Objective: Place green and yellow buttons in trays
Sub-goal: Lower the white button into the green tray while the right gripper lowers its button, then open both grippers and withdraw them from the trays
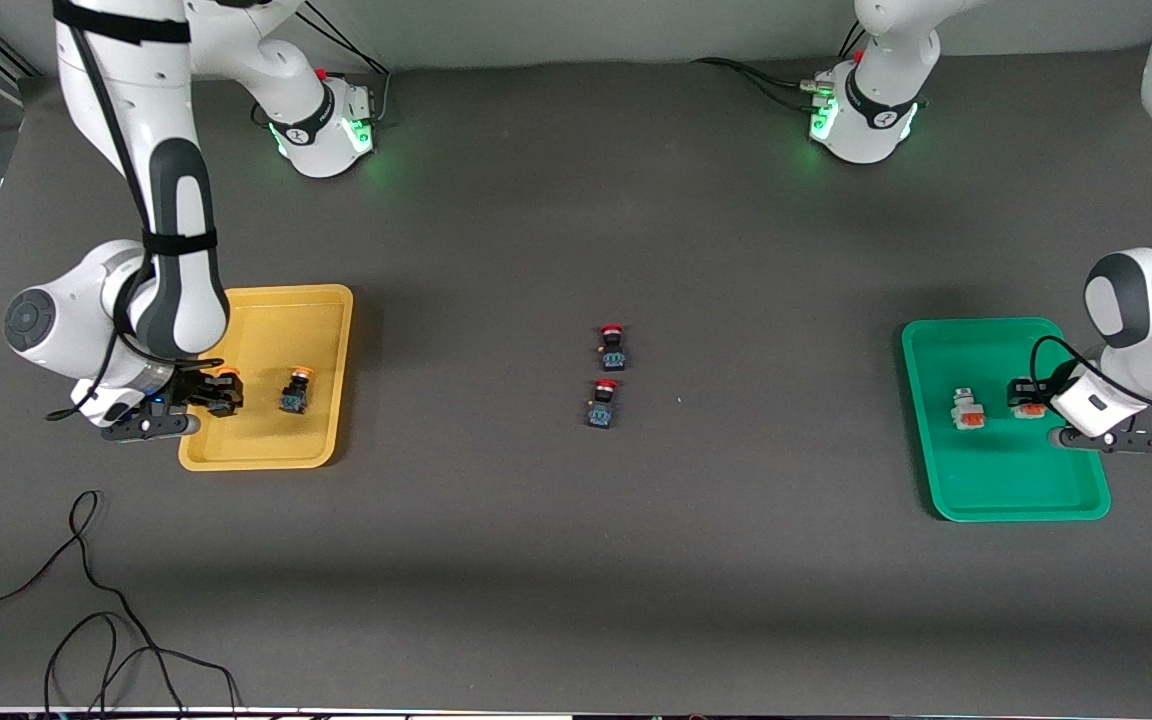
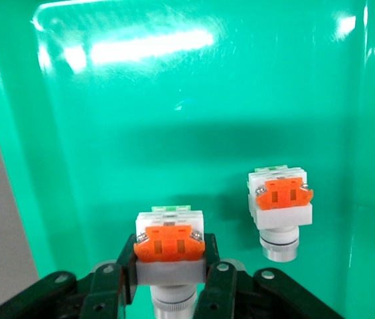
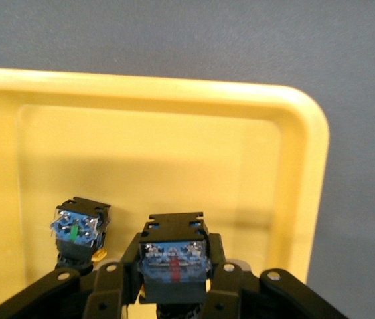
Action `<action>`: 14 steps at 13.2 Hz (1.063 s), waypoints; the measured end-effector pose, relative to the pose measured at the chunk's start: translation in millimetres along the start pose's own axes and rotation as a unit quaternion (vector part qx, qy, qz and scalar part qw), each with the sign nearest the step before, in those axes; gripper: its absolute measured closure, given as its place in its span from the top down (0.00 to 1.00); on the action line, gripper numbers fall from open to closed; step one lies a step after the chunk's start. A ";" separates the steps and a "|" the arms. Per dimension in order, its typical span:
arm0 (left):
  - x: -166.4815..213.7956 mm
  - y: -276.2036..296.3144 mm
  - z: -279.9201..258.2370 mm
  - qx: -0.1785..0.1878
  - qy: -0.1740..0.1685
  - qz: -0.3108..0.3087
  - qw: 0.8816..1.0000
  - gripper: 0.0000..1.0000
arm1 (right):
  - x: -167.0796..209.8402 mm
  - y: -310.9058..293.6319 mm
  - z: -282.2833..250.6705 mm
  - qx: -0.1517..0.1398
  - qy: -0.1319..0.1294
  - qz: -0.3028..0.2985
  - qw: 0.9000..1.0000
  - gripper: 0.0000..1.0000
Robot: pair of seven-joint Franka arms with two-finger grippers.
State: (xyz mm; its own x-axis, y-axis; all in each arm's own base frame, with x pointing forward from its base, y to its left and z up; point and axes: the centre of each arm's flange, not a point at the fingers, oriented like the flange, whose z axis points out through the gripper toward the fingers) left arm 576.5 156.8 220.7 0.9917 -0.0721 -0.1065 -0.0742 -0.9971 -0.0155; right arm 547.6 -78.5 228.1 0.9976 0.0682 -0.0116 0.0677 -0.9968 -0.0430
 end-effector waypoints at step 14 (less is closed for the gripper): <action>3.4 12.9 -247.1 0.026 -0.019 0.025 0.999 0.99 | 8.9 -8.3 8.8 0.030 0.025 -0.027 0.999 0.98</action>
State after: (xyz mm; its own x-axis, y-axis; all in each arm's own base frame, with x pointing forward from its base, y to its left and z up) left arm 604.9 138.0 465.8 0.9821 -0.1193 -0.1455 -0.1291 -0.9898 -0.0602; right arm 555.8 -69.2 219.5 0.9922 0.1173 0.0421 0.1210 -0.9874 -0.1022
